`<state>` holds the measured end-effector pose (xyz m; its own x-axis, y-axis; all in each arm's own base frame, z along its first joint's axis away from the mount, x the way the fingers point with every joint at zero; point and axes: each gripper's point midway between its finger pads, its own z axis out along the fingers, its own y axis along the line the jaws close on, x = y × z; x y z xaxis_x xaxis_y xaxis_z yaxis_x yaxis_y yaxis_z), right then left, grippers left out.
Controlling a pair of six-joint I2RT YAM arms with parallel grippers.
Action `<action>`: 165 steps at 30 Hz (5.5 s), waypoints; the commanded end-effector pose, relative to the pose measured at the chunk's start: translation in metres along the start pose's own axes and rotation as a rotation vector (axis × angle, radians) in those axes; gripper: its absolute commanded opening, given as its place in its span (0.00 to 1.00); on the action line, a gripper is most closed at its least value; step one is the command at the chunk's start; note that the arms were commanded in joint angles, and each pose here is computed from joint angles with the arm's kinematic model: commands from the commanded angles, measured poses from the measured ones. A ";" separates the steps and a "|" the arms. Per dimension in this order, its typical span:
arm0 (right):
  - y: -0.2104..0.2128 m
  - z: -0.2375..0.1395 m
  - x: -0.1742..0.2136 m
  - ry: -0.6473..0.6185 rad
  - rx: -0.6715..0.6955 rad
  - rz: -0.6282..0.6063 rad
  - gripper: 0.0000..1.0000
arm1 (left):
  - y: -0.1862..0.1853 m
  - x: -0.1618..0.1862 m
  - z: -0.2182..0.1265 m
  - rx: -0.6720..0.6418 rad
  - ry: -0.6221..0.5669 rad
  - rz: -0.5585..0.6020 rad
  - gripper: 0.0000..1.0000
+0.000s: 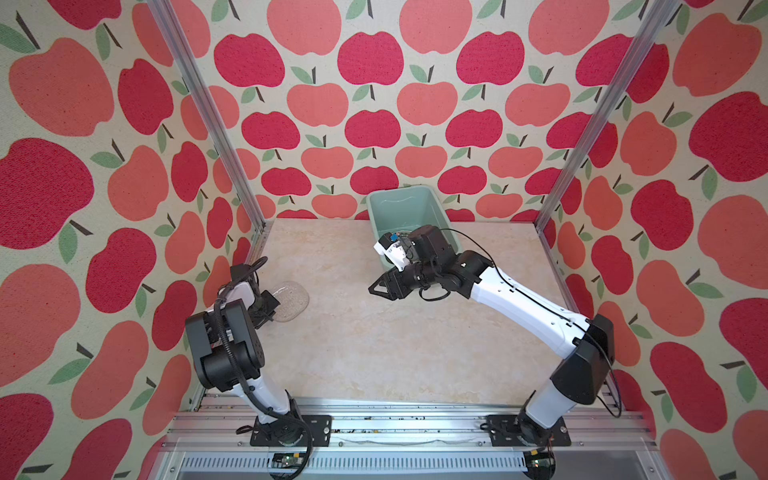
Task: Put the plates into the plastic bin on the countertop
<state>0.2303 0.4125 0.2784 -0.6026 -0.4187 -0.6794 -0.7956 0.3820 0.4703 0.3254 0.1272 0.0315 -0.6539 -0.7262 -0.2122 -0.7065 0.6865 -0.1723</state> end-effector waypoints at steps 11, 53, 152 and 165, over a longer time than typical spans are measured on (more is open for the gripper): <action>-0.004 -0.039 -0.044 -0.081 0.062 0.011 0.51 | -0.022 -0.004 -0.055 0.048 -0.093 -0.068 0.00; -0.014 -0.094 -0.052 -0.161 0.077 0.260 0.37 | -0.225 0.179 -0.340 0.986 -0.066 0.580 0.00; -0.178 -0.170 -0.136 -0.258 0.638 0.030 0.59 | -0.224 0.070 -0.344 0.658 -0.600 0.578 0.99; -0.189 -0.307 -0.011 -0.568 1.135 -0.061 0.70 | -0.008 -0.005 -0.213 0.212 -0.744 -0.048 0.99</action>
<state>0.3642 0.1343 0.3619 -0.3800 -0.1873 -0.9058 -0.3224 0.9447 -0.0601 0.2843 0.0968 0.2544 -0.2929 -0.6000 -0.7445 -0.5566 0.7401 -0.3774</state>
